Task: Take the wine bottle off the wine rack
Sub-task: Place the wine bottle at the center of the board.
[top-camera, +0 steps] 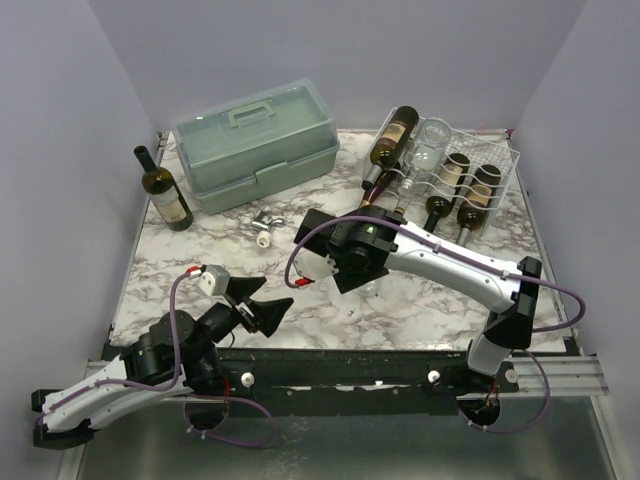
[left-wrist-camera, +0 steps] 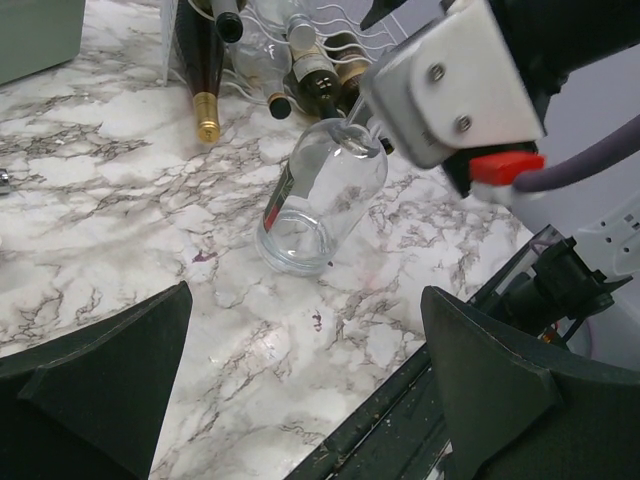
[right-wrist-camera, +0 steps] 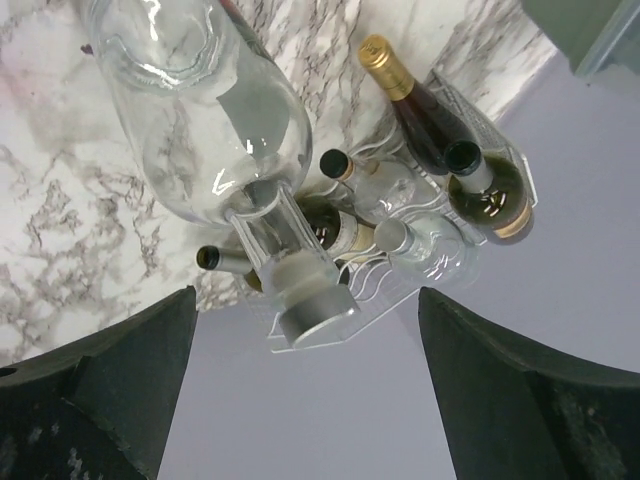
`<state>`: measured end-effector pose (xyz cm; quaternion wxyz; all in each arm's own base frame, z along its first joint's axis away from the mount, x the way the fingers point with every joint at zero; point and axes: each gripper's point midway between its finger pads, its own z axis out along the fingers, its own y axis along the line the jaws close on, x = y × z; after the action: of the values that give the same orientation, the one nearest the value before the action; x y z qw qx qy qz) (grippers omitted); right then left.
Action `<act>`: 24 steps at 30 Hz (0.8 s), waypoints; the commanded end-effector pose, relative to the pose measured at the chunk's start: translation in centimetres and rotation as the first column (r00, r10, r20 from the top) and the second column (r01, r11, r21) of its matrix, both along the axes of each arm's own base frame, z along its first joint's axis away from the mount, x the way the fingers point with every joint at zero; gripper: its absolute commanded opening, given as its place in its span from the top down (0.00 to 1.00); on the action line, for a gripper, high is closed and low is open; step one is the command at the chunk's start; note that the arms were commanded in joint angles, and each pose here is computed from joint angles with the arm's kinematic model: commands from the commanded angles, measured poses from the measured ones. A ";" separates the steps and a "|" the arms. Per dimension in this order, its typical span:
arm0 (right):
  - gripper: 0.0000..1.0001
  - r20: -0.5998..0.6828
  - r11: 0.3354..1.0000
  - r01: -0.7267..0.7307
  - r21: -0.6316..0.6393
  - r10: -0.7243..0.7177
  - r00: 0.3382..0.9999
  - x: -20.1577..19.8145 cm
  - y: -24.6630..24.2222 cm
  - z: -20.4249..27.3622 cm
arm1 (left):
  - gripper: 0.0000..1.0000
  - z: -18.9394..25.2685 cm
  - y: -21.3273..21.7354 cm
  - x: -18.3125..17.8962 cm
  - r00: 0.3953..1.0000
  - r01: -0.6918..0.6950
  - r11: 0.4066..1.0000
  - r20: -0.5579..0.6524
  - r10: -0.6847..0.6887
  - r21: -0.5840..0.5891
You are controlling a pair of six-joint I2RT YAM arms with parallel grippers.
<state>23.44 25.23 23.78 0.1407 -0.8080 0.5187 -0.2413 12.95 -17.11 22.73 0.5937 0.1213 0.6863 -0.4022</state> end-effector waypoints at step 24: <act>0.01 -0.272 0.541 0.285 0.792 -0.105 0.956 0.3 -1.8 13.0 | 0.01 2.2 -5.2 0.4 0.995 0.088 0.993 -0.054 -0.084 0.076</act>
<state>22.75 23.34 36.70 0.3923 -0.6620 0.6377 0.0354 13.69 -20.69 22.08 0.5563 0.1488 0.7236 -0.3806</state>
